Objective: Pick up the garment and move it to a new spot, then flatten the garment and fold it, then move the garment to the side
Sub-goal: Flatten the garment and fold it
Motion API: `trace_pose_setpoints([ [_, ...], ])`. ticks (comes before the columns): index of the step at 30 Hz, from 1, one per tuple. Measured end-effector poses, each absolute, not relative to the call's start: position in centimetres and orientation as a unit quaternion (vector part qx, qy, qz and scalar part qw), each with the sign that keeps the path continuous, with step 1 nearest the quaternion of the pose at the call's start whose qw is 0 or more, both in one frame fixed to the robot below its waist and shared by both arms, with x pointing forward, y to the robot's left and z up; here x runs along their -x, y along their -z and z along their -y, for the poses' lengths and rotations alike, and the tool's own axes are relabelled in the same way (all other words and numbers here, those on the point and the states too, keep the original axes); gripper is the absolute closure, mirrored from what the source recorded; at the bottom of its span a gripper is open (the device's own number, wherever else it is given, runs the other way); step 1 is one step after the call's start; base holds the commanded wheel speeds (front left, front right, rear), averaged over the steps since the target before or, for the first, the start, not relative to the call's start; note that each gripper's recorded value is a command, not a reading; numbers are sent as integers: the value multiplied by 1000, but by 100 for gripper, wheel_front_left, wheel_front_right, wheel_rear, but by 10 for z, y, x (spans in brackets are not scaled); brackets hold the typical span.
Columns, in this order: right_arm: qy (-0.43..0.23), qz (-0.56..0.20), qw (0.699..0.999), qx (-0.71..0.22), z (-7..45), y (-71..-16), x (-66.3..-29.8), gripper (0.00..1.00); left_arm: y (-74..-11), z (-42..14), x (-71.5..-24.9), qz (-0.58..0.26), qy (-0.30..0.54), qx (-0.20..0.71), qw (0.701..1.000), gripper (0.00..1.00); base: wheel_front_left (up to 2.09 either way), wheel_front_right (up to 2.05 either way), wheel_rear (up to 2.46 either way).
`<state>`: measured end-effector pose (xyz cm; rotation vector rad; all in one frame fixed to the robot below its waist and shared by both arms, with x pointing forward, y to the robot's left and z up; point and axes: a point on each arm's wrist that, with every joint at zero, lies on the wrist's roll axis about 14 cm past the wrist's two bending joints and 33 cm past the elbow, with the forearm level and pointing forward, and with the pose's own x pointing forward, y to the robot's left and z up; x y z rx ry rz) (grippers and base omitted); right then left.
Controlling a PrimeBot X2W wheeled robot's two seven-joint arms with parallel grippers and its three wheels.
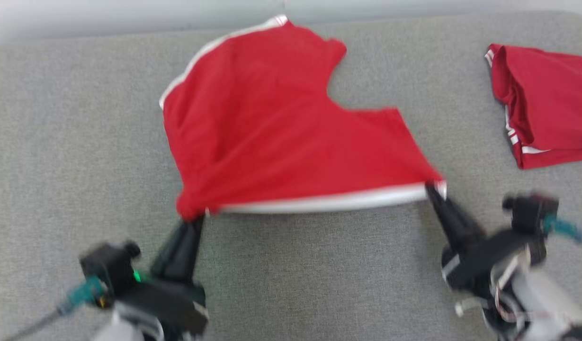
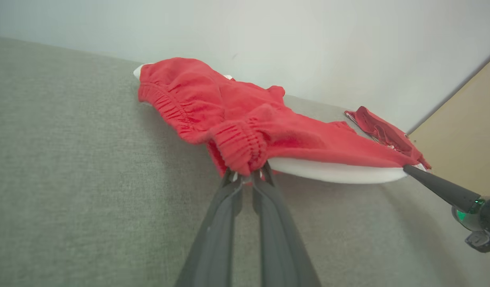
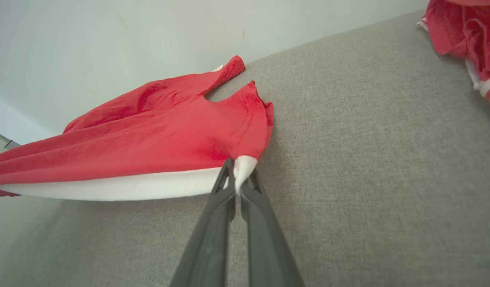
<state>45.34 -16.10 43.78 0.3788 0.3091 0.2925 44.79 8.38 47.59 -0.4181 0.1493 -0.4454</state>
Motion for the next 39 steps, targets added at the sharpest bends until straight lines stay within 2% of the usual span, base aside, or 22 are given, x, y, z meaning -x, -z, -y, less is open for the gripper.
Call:
trace_pose_setpoints([
  [6,-112,-193,951,-213,170,-411,-398,100,-450,-85,-408,-112,210,205,949,100,0,0,0],
  [9,-101,-226,939,-237,163,-395,-358,100,-438,-86,-383,-131,210,198,948,100,0,0,0],
  [16,-80,-237,934,-256,162,-397,-327,100,-431,-91,-360,-143,208,190,949,100,0,0,0],
  [23,-71,-184,945,-261,170,-431,-351,100,-449,-89,-364,-109,213,190,952,100,0,0,0],
  [29,-94,-137,955,-247,169,-467,-392,100,-465,-84,-373,-79,226,183,953,100,0,0,0],
  [39,-143,-104,964,-201,148,-506,-485,100,-490,-85,-415,-39,235,165,957,100,0,0,0],
])
